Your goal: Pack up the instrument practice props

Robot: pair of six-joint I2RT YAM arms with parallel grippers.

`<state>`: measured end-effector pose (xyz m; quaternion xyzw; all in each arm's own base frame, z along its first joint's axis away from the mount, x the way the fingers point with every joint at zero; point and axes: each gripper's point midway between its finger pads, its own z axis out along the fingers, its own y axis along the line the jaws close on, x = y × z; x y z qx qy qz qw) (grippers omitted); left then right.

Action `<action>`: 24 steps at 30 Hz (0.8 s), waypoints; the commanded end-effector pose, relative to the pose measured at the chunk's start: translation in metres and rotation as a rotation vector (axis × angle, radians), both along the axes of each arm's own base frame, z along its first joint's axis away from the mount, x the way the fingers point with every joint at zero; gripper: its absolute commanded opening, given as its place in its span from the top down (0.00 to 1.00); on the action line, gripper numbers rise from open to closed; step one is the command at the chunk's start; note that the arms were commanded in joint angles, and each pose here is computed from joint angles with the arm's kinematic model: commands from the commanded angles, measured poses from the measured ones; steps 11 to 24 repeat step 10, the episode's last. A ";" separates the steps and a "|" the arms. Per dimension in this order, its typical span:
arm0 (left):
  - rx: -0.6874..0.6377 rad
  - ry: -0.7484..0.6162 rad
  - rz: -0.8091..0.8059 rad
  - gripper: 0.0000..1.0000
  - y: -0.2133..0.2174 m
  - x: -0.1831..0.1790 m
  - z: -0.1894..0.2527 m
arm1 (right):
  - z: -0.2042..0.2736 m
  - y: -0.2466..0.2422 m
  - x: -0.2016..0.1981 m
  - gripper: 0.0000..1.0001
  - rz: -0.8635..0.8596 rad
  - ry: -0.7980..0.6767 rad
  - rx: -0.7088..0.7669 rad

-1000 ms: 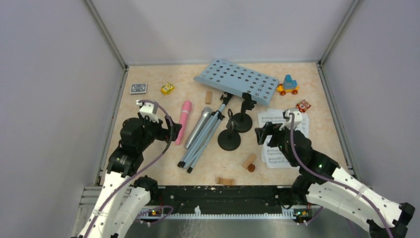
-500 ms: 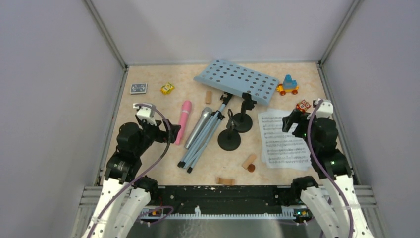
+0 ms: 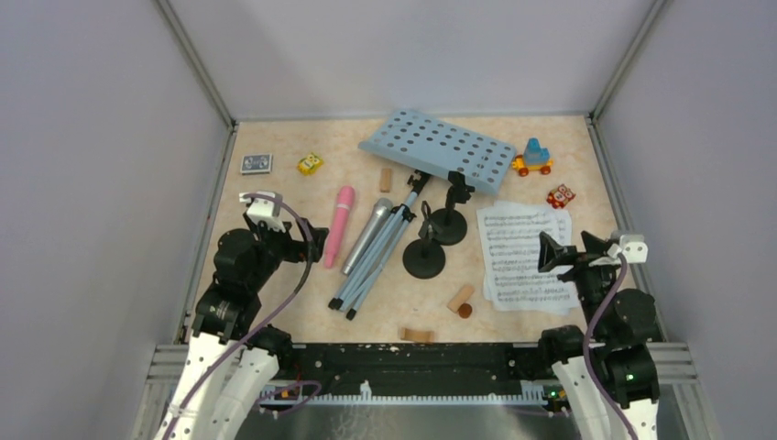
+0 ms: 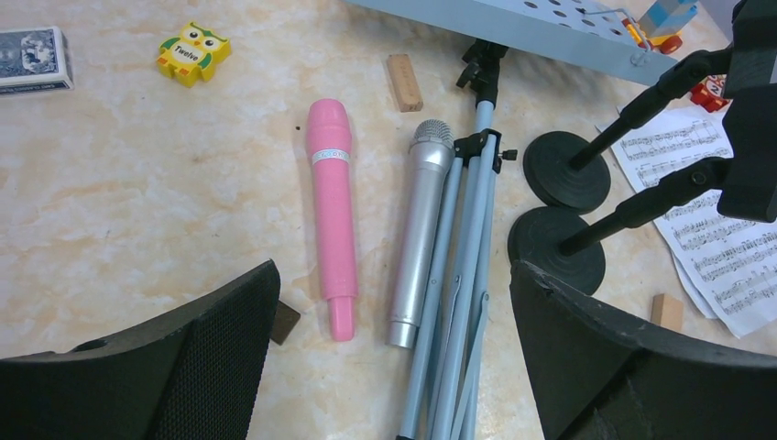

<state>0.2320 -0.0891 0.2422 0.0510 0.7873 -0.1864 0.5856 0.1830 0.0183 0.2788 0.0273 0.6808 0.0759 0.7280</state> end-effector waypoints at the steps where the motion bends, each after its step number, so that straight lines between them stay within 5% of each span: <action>1: -0.008 -0.011 0.015 0.01 0.002 0.003 0.003 | -0.005 0.009 0.004 0.15 0.046 -0.020 -0.007; 24: -0.015 -0.001 0.004 0.01 -0.001 0.004 0.002 | -0.016 0.016 0.009 0.16 0.085 -0.006 -0.030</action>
